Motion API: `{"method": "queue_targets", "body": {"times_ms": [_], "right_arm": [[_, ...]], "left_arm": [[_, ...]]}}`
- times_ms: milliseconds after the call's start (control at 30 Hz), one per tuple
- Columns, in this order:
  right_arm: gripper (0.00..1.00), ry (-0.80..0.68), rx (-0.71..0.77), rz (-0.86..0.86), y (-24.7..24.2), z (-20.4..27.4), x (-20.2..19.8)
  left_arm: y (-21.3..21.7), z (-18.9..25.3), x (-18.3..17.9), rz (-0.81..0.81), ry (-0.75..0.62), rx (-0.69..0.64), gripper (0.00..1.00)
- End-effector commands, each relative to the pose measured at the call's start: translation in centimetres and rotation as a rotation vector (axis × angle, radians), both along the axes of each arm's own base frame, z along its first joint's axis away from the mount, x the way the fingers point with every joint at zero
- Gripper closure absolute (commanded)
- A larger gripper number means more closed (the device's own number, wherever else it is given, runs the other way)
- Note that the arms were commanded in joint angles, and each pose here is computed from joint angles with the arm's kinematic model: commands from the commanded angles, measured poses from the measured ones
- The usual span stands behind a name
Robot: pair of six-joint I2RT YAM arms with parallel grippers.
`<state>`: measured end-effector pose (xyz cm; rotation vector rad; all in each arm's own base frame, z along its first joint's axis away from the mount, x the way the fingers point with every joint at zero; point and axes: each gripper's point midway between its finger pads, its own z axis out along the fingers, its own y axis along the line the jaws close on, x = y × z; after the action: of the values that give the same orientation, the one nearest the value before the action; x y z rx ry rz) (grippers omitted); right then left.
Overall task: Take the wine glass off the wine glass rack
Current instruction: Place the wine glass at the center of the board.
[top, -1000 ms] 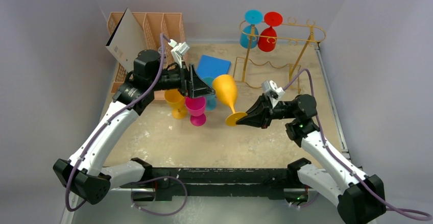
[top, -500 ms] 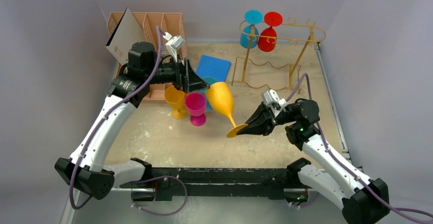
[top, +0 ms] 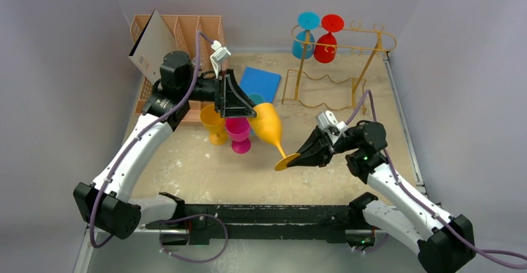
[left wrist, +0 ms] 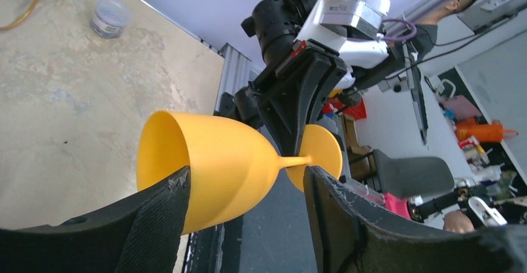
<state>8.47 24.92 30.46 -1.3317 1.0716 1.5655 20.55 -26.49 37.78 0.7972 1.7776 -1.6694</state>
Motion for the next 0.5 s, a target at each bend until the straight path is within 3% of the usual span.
{"method": "queue_targets", "body": {"times_ms": [0, 333, 467], "right_arm": [[1.0, -0.083, 0.046, 0.012, 0.1, 1.9, -0.2], [1.0, -0.104, 0.068, 0.003, 0.3, 2.4, -0.2], [1.0, -0.099, 0.067, -0.001, 0.4, 2.3, 0.0]], "left_arm": [[0.1, 0.5, -1.2, -0.101, -0.024, -0.048, 0.37], [0.1, -0.3, -1.6, -0.155, 0.011, -0.044, 0.46], [0.0, -0.6, -1.8, -0.167, 0.016, -0.043, 0.6]]}}
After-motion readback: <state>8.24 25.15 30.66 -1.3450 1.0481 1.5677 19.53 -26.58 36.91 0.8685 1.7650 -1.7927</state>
